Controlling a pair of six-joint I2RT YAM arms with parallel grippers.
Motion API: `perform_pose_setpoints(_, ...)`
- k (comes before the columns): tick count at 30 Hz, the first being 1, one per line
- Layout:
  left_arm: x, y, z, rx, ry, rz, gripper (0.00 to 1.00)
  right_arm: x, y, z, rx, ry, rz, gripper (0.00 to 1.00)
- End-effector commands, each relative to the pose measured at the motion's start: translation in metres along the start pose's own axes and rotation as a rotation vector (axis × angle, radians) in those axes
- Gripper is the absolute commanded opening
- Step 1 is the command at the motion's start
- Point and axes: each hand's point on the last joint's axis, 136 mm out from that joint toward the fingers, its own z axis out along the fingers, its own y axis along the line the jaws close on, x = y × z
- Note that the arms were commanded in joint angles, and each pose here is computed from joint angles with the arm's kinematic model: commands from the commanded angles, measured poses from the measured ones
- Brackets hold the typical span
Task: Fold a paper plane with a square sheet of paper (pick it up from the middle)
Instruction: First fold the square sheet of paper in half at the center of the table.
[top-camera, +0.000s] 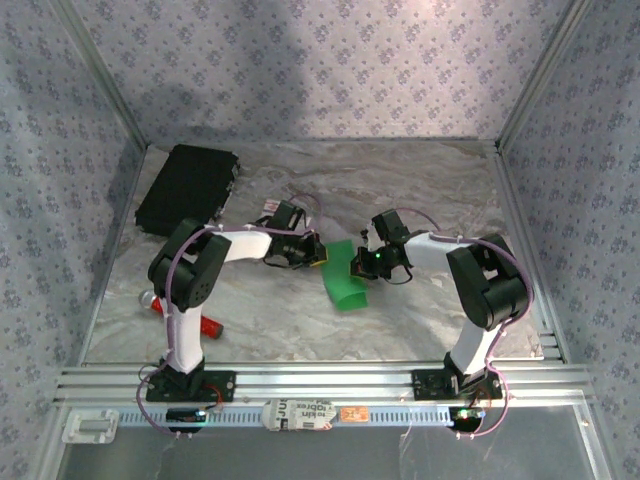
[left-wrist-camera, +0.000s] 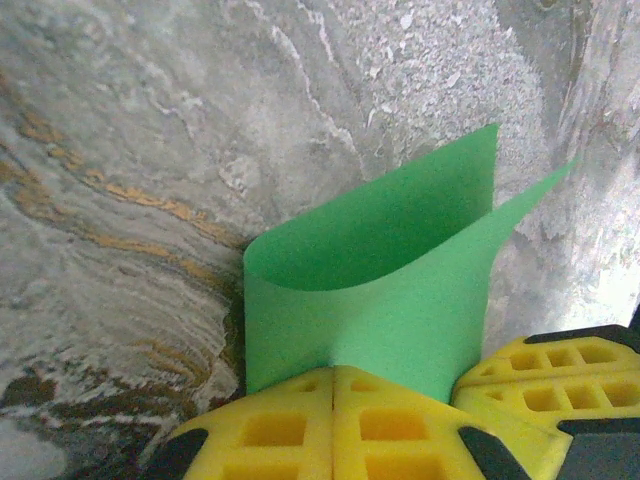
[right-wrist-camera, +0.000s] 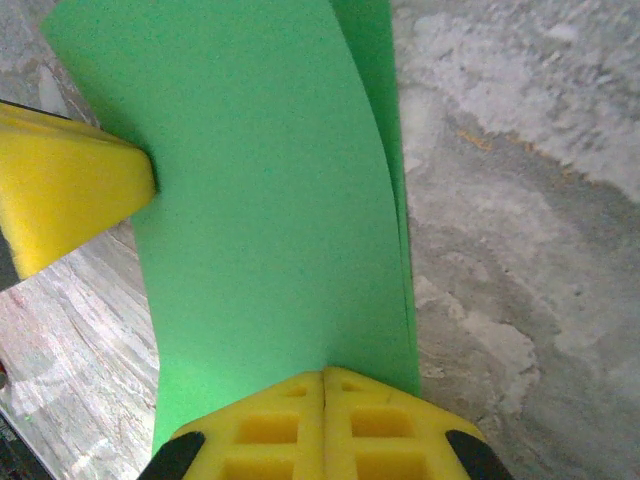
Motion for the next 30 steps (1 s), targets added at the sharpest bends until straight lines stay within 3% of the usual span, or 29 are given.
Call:
perform_pose_setpoints(1,0.0,0.018,-0.003,-0.119,0.012,-0.008,0.07,0.031,-0.058,0.006,0.239,0.085,0.07,0.0)
perform_pose_setpoints(8,-0.017,-0.005,-0.007,-0.083,0.005,0.039,0.08,0.031,-0.058,0.006,0.239,0.081,0.067,0.0)
perform_pose_setpoints(18,-0.011,0.032,0.011,-0.161,0.03,-0.007,0.08,0.033,-0.061,0.007,0.249,0.091,0.066,0.0)
perform_pose_setpoints(30,-0.047,0.049,-0.007,-0.186,-0.1,-0.022,0.1,0.034,-0.061,0.009,0.243,0.093,0.069,0.0)
